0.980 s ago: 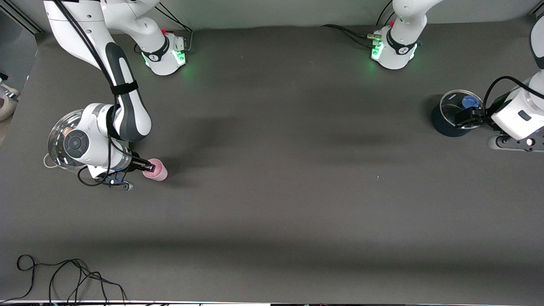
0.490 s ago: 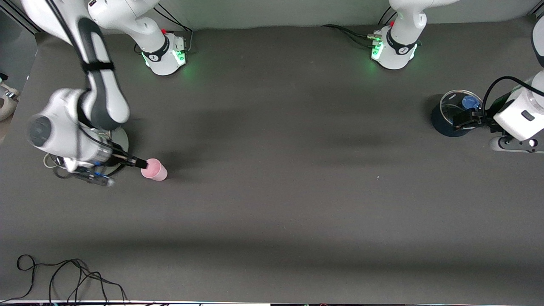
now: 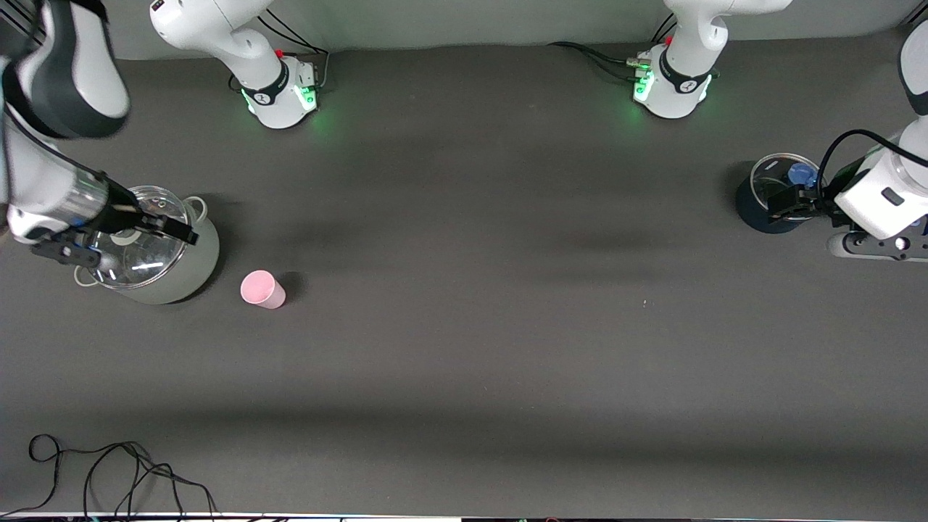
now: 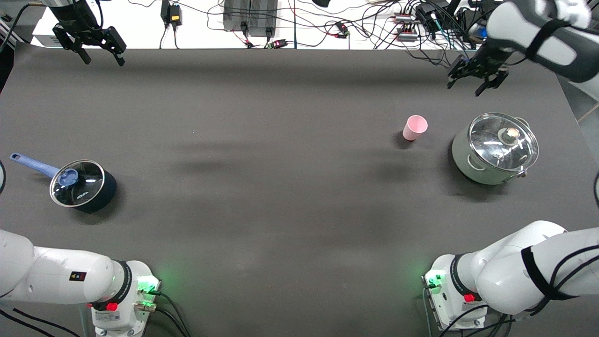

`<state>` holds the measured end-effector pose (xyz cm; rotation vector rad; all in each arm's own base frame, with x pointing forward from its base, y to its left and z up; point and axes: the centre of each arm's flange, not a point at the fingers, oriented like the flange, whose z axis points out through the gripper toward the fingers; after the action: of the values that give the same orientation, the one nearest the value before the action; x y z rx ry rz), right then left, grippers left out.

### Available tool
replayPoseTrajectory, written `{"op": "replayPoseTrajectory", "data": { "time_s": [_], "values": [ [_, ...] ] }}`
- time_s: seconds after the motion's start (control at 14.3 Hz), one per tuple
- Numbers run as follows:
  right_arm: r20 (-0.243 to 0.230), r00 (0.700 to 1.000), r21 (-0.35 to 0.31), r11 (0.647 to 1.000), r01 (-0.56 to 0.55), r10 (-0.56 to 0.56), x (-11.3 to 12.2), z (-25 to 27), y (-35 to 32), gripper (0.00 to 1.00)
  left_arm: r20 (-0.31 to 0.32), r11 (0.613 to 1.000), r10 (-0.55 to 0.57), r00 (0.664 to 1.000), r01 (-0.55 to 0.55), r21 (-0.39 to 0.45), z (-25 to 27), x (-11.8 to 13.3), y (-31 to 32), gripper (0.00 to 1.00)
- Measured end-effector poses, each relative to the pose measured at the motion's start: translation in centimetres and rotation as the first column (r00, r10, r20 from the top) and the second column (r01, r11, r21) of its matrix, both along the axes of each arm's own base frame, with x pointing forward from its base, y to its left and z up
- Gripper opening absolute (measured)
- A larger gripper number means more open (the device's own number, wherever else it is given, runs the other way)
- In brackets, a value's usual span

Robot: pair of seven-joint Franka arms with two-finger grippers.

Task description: Transfer pink cup from left to right arm

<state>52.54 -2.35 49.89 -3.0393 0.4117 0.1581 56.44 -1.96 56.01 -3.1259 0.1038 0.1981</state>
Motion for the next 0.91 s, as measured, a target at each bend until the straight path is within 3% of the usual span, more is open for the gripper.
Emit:
{"op": "replayPoseTrajectory", "data": {
  "time_s": [0.28,0.42,0.91],
  "values": [
    [-0.031,0.999,-0.044,0.999,-0.011,0.009,-0.5,6.9,-0.9,1.0,0.003,1.0,-0.001,1.0,0.001,-0.005,0.0,0.0,0.0,1.0],
    [-0.025,1.0,-0.048,0.999,-0.006,0.005,-0.8,9.7,-1.3,1.0,0.006,1.0,-0.006,1.0,0.006,-0.006,0.1,0.1,-0.3,1.0],
    [-0.017,1.0,-0.06,0.998,-0.012,0.011,-0.3,10.3,-0.7,1.0,0.011,1.0,-0.006,1.0,0.006,-0.006,0.1,0.1,-0.3,1.0]
  ]
}}
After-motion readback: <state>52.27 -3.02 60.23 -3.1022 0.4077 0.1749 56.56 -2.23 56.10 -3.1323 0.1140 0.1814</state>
